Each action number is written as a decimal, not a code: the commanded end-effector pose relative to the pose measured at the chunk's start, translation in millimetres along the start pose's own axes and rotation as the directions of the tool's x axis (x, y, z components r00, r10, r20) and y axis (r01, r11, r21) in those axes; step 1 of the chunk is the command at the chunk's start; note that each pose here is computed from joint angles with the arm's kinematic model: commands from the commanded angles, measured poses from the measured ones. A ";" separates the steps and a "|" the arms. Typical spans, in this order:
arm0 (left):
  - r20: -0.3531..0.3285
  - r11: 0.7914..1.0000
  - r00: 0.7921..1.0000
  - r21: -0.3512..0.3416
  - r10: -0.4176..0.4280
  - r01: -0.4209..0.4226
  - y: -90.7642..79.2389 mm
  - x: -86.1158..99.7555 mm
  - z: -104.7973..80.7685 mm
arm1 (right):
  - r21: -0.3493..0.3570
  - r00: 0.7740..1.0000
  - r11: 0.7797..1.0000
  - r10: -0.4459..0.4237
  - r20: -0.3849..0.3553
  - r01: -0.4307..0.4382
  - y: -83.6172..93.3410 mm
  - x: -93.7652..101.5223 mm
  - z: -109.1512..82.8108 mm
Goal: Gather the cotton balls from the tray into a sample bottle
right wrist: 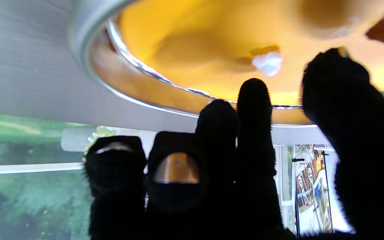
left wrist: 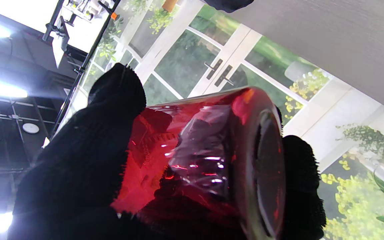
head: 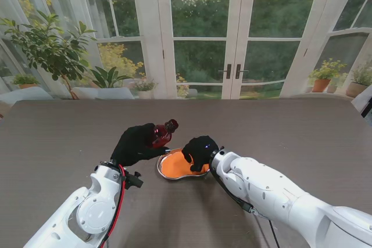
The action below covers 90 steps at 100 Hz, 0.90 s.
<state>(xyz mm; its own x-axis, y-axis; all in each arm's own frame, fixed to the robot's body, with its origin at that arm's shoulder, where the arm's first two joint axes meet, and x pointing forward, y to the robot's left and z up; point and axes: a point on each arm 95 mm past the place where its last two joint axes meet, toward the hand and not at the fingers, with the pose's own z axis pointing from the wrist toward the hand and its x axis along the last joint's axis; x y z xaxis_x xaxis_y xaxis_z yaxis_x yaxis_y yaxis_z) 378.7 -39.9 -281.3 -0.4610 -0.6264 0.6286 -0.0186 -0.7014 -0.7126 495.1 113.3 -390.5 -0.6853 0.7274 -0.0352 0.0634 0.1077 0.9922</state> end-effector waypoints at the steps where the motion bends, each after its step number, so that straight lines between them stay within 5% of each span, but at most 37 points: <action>1: -0.002 1.000 1.000 -0.013 -0.007 0.007 1.1 2.5 0.1 | 0.017 1.000 1.000 -0.002 -0.007 0.002 -3.2 2.4 0.5; 90: 0.003 1.000 1.000 -0.014 -0.008 0.009 0.6 2.5 -1.0 | 0.034 1.000 0.999 0.022 -0.010 -0.022 -8.2 3.2 0.0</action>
<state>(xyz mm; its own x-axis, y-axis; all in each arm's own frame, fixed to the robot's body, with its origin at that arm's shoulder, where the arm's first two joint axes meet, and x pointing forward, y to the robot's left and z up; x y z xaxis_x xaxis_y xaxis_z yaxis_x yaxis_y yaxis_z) 377.4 -40.0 -281.3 -0.4582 -0.6255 0.6315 -0.0214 -0.7025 -0.7113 494.7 111.9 -395.5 -0.6842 0.7290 -0.0197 0.0888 0.1101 0.9899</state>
